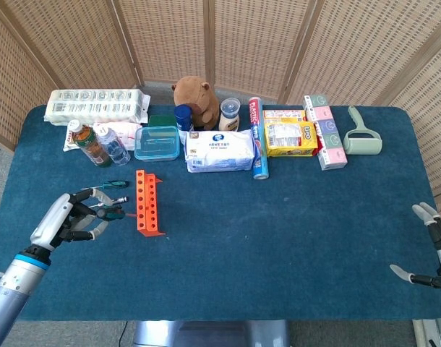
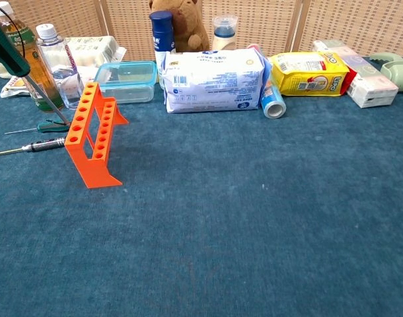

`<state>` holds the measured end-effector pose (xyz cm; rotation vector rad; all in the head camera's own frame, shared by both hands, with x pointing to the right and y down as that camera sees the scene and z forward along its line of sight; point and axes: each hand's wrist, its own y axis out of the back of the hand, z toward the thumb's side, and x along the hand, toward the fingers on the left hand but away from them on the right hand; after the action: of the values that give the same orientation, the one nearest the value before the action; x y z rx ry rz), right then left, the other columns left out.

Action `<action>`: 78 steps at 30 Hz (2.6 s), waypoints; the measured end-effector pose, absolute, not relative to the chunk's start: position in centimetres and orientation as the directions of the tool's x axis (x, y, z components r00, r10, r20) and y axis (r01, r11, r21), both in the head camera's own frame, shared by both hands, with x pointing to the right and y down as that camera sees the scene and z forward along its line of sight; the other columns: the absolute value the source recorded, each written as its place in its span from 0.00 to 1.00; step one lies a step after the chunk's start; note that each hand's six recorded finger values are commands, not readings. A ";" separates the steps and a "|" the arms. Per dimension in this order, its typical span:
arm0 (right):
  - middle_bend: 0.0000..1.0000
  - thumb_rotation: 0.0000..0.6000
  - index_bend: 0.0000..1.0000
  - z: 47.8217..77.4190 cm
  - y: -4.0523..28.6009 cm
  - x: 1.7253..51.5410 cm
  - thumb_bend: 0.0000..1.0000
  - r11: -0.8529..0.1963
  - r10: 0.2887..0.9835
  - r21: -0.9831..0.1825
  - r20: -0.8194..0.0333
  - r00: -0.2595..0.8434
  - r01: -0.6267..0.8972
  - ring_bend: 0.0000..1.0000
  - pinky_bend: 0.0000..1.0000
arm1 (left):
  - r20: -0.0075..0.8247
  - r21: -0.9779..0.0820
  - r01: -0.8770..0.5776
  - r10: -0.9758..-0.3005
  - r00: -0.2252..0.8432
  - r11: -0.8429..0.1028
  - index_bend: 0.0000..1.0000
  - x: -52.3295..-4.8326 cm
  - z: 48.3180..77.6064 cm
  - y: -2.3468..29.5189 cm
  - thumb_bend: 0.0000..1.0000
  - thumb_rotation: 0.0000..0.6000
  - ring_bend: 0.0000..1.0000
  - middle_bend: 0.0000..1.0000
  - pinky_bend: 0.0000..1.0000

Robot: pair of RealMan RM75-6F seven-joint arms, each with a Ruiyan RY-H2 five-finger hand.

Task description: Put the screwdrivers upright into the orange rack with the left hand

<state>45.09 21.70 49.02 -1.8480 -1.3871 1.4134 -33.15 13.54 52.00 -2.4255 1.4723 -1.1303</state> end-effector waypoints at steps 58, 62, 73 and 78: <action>0.02 1.00 0.02 48.4 21.7 45.4 0.00 -0.389 0.894 -0.801 -0.448 -0.023 0.455 0.00 0.00 | 0.587 -0.403 -0.719 -0.763 0.272 -0.567 0.51 -32.9 52.5 14.8 0.42 1.00 1.00 1.00 1.00; 0.02 1.00 0.02 48.4 21.7 45.4 0.00 -0.388 0.894 -0.801 -0.447 -0.025 0.455 0.00 0.00 | 0.599 -0.399 -0.718 -0.755 0.267 -0.570 0.51 -32.8 53.1 14.4 0.42 1.00 1.00 1.00 1.00; 0.02 1.00 0.02 48.3 21.7 45.5 0.00 -0.387 0.894 -0.801 -0.447 -0.028 0.456 0.00 0.00 | 0.629 -0.374 -0.707 -0.724 0.283 -0.601 0.51 -31.8 55.2 13.6 0.42 1.00 1.00 1.00 1.00; 0.02 1.00 0.02 48.5 21.6 45.6 0.00 -0.389 0.892 -0.800 -0.451 -0.031 0.457 0.00 0.00 | 0.638 -0.378 -0.707 -0.722 0.269 -0.597 0.51 -32.0 55.7 13.5 0.42 1.00 1.00 1.00 1.00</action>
<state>45.60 21.63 48.45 -1.8366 -1.4126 1.4030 -32.04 13.52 55.74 -2.4876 1.4012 -1.2664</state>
